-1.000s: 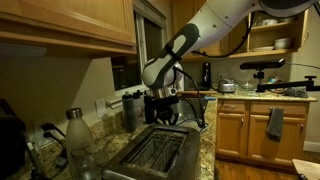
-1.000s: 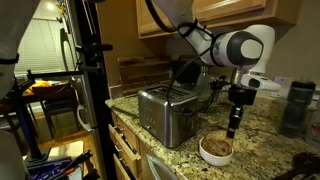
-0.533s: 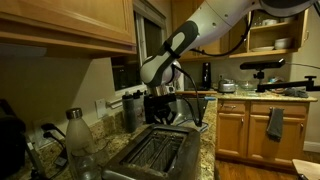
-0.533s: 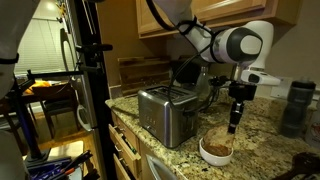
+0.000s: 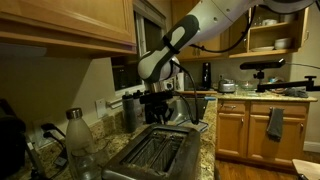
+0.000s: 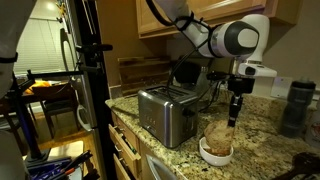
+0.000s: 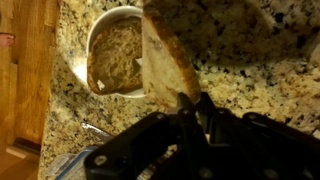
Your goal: Put two slices of bread into the toaster.
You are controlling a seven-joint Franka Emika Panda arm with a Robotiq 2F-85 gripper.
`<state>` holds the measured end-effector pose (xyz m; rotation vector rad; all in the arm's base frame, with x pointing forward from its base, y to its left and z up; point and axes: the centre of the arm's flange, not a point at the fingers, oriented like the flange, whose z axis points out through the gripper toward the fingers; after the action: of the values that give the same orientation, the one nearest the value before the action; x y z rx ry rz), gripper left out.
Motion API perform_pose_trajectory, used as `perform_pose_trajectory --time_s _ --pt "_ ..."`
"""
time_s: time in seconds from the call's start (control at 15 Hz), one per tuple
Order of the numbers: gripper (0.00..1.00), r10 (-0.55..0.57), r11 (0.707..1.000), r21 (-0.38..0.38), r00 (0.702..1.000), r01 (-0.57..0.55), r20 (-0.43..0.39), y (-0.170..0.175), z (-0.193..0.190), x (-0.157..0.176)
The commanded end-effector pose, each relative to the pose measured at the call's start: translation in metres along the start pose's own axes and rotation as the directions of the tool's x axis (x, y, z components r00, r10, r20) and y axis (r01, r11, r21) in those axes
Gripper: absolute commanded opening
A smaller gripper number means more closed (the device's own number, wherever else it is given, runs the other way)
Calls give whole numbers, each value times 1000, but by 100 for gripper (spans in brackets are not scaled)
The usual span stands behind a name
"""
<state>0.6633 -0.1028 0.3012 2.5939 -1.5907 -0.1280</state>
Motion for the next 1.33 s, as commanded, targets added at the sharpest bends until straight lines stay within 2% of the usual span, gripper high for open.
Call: perform_pose_trajectory --time_s 0.0,0.33,0.87,1.27 --pt "10 43 999 29 998 -42 -37 14 -26 -21" --pt "10 81 994 74 995 -76 -63 16 -47 -32" --pt "10 117 989 98 989 -108 -93 25 -74 -41" --pt "10 156 984 113 971 -137 -182 27 -114 -85"
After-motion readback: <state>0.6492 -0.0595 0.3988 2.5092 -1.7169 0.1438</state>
